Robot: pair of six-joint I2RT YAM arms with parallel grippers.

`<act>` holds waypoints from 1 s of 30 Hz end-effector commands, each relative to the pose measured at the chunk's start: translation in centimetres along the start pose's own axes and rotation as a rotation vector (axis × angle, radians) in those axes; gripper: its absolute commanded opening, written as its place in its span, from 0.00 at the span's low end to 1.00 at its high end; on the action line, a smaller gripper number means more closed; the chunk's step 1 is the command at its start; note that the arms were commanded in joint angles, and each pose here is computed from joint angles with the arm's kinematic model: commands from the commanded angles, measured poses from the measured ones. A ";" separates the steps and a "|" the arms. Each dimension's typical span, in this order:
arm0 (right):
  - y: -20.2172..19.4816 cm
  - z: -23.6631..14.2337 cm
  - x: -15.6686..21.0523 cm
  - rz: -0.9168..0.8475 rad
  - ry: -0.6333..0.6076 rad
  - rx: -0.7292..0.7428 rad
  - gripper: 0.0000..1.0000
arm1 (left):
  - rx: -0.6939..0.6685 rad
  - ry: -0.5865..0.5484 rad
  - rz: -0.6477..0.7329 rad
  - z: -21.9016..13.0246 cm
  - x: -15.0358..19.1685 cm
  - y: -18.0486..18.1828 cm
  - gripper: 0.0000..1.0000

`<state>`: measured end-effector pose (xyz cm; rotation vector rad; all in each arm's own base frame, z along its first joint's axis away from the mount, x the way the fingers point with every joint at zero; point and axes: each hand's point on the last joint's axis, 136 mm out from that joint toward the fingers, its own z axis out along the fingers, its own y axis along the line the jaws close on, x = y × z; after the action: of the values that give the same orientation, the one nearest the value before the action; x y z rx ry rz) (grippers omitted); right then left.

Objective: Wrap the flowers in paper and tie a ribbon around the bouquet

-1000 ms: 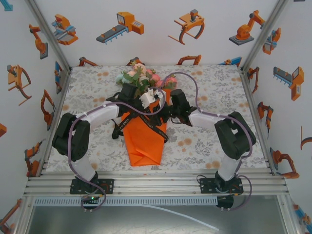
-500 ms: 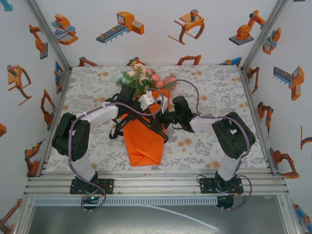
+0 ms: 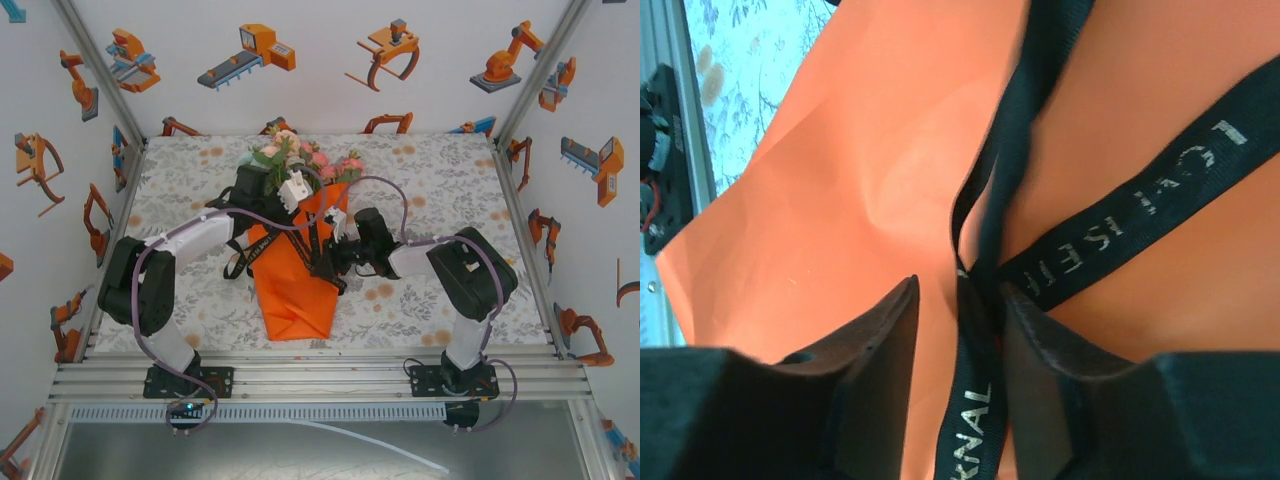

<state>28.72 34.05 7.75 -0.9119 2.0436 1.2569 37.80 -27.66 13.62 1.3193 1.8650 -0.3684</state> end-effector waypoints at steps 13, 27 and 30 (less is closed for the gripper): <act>1.0 -1.0 -7.3 0.422 -0.167 -0.023 0.00 | -0.138 -0.264 -0.189 -5.6 -4.9 2.9 0.43; 1.6 -3.2 -12.0 0.699 -0.281 -0.086 0.00 | -0.041 -0.507 -0.505 -11.3 -2.8 -2.9 0.54; 2.0 -3.5 -12.7 0.699 -0.299 -0.095 0.00 | 0.013 -0.528 -0.448 -10.3 -2.7 -4.6 0.54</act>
<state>33.48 34.48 15.31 -0.0082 2.2523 1.6732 30.52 -23.00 19.12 0.6479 1.8185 -0.7664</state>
